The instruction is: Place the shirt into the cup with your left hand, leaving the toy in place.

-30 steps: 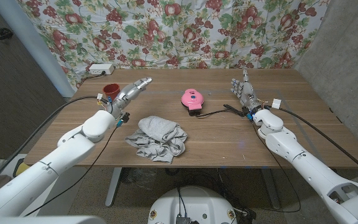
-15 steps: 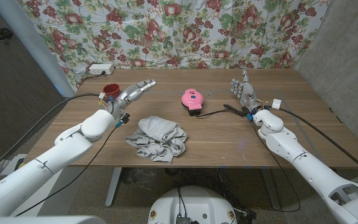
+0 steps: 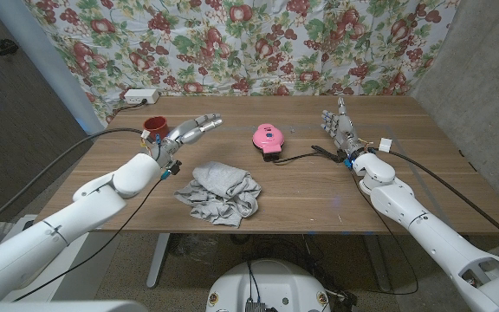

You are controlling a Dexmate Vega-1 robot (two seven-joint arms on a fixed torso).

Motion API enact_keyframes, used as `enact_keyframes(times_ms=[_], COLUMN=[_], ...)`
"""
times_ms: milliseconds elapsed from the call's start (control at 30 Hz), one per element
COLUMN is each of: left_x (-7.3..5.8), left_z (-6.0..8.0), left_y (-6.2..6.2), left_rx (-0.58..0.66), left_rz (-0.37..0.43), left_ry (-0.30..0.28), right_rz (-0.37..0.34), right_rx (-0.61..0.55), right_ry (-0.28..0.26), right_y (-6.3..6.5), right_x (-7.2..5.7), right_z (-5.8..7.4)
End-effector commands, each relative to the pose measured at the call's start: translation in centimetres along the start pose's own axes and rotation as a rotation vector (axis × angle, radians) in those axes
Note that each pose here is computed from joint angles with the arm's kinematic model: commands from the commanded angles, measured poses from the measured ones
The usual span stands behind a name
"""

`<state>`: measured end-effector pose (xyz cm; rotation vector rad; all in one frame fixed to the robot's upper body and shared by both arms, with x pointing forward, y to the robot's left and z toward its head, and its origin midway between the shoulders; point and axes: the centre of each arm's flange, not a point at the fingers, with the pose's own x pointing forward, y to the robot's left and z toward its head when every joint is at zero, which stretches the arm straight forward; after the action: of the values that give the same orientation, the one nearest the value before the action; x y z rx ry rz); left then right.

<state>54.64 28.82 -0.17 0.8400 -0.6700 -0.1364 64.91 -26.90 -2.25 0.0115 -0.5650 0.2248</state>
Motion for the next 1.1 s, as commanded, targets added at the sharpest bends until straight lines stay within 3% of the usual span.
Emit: enact_keyframes(times_ms=[33, 467, 733, 1100], left_x=[-0.6, -1.4, -2.2, -2.6], left_z=[0.4, 0.8, 0.9, 0.9], left_y=[-0.3, 0.4, 0.0, 0.0], left_rx=[0.085, 0.210, 0.265, 0.347], left_rz=[0.013, 0.006, 0.091, 0.079], left_ry=[-0.006, -0.001, -0.010, 0.010], right_rz=[-0.002, -0.003, 0.005, 0.008], right_rx=[0.000, -0.005, -0.001, -0.003], right_ry=[0.002, -0.011, -0.014, -0.012], right_y=[-0.2, -0.5, -0.5, -0.7], right_x=[-0.1, 0.0, 0.1, -0.3], right_z=[-0.1, 0.1, 0.2, 0.2])
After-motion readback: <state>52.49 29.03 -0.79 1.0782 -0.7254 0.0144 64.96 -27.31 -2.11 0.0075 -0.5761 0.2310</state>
